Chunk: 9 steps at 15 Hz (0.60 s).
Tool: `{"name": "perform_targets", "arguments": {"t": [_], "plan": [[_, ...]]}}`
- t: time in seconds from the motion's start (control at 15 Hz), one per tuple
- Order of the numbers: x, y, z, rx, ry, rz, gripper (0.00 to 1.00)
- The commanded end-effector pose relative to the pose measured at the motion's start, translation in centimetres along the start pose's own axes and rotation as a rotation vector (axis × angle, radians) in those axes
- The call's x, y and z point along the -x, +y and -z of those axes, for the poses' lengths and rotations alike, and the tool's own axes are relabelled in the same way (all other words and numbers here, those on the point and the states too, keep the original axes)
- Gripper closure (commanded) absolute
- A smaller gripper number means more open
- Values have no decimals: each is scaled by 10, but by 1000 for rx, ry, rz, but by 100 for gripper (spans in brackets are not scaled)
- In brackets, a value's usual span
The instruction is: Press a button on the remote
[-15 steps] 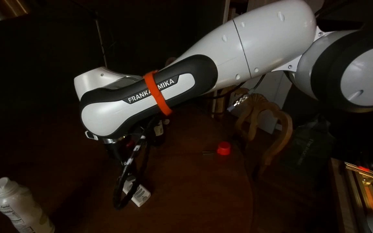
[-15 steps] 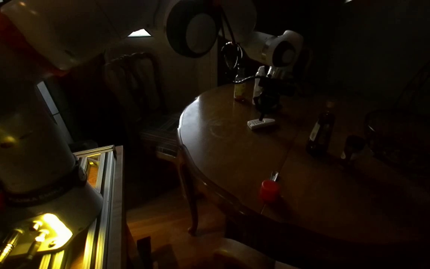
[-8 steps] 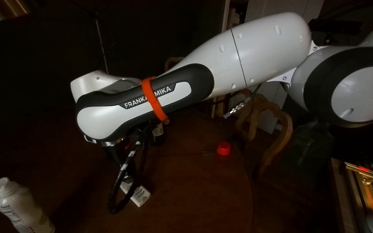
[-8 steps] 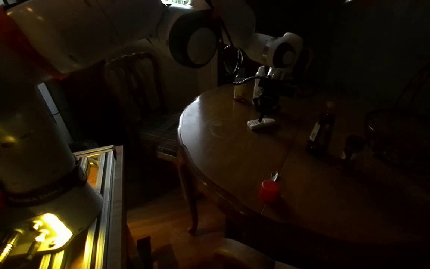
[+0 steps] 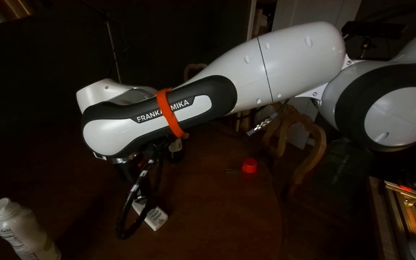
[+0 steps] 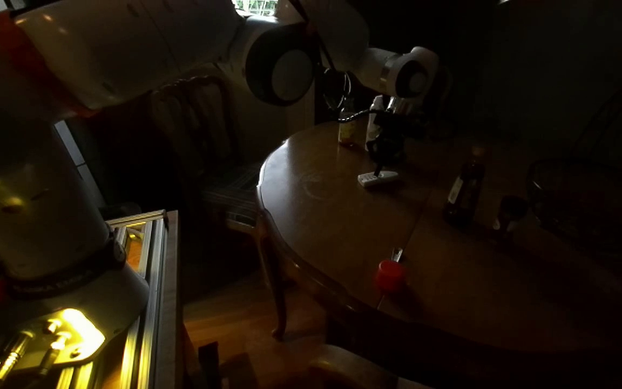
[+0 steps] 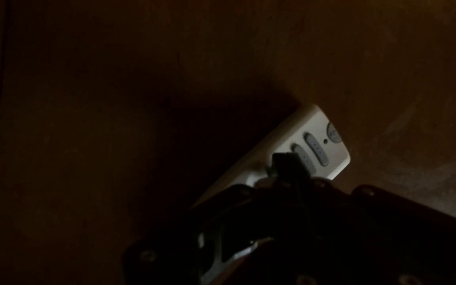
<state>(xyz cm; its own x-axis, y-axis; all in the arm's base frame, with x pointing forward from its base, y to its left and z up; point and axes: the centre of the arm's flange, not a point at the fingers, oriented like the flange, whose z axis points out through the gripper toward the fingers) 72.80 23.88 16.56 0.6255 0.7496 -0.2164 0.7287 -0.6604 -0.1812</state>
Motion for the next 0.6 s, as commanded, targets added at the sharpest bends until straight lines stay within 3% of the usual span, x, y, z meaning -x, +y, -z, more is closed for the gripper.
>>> {"name": "perform_targets", "arguments": {"t": [0.0, 0.53], "plan": [[-22, 16, -1, 5, -21, -18, 100], [-26, 18, -6, -2, -38, -17, 100]]}}
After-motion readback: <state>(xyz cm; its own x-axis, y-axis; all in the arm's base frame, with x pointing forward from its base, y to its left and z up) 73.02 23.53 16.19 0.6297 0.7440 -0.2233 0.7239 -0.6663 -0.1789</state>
